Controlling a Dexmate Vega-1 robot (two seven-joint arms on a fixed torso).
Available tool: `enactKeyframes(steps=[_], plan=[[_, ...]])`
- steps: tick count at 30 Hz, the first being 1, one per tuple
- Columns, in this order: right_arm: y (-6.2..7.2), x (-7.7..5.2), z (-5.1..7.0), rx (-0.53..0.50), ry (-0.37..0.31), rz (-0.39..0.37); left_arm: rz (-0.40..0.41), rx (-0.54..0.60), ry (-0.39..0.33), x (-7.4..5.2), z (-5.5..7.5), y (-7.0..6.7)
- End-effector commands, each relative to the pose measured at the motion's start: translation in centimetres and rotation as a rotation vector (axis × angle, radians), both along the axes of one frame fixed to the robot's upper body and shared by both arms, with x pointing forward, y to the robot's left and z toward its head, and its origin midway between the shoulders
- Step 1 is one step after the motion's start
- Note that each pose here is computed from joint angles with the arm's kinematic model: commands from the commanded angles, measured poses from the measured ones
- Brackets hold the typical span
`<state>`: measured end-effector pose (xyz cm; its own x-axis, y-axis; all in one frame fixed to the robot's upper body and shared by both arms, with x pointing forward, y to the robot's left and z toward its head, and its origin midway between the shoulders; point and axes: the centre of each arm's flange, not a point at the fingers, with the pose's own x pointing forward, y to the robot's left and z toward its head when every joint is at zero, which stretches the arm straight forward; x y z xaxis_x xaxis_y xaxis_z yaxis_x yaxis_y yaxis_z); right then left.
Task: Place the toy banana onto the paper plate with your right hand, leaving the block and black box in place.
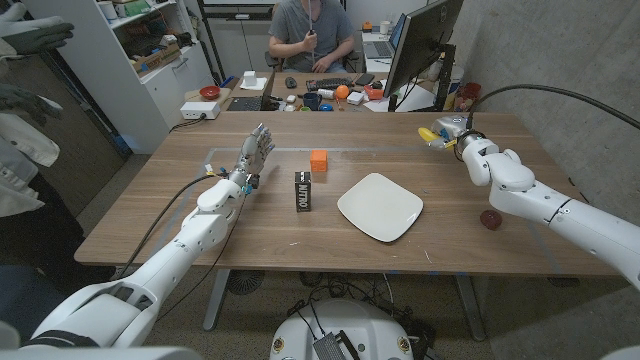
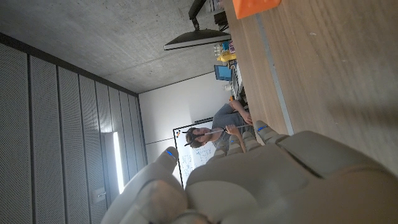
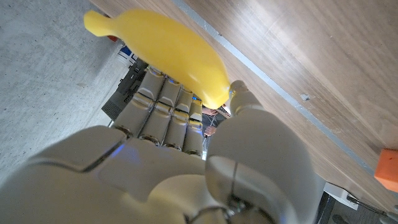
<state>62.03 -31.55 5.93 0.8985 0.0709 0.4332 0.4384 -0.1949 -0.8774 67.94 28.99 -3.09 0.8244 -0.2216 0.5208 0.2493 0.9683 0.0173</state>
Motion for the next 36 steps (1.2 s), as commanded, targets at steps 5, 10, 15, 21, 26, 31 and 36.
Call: enactKeyframes(steps=[5, 10, 15, 21, 26, 31, 36], plan=[[0.4, -2.6, -0.8, -0.047, -0.013, 0.02, -0.019, 0.016, -0.004, -0.2, 0.0, -0.5], [0.7, -3.2, -1.0, -0.058, -0.012, 0.03, -0.02, 0.017, -0.005, -0.3, -0.1, -0.5], [1.0, -3.7, -1.1, -0.062, -0.017, 0.039, -0.022, 0.02, -0.005, -0.4, -0.1, -0.4], [1.6, -4.6, -1.0, -0.084, -0.019, 0.061, -0.023, 0.027, -0.004, -0.5, -0.1, -0.3], [2.2, -5.4, -1.2, -0.093, -0.027, 0.079, -0.026, 0.03, -0.004, -0.6, -0.2, -0.3], [2.7, -6.2, -1.4, -0.094, -0.029, 0.106, -0.029, 0.033, -0.007, -0.8, -0.3, -0.4], [3.0, -6.7, -1.7, -0.096, -0.028, 0.109, -0.035, 0.036, -0.009, -1.0, -0.4, -0.4]])
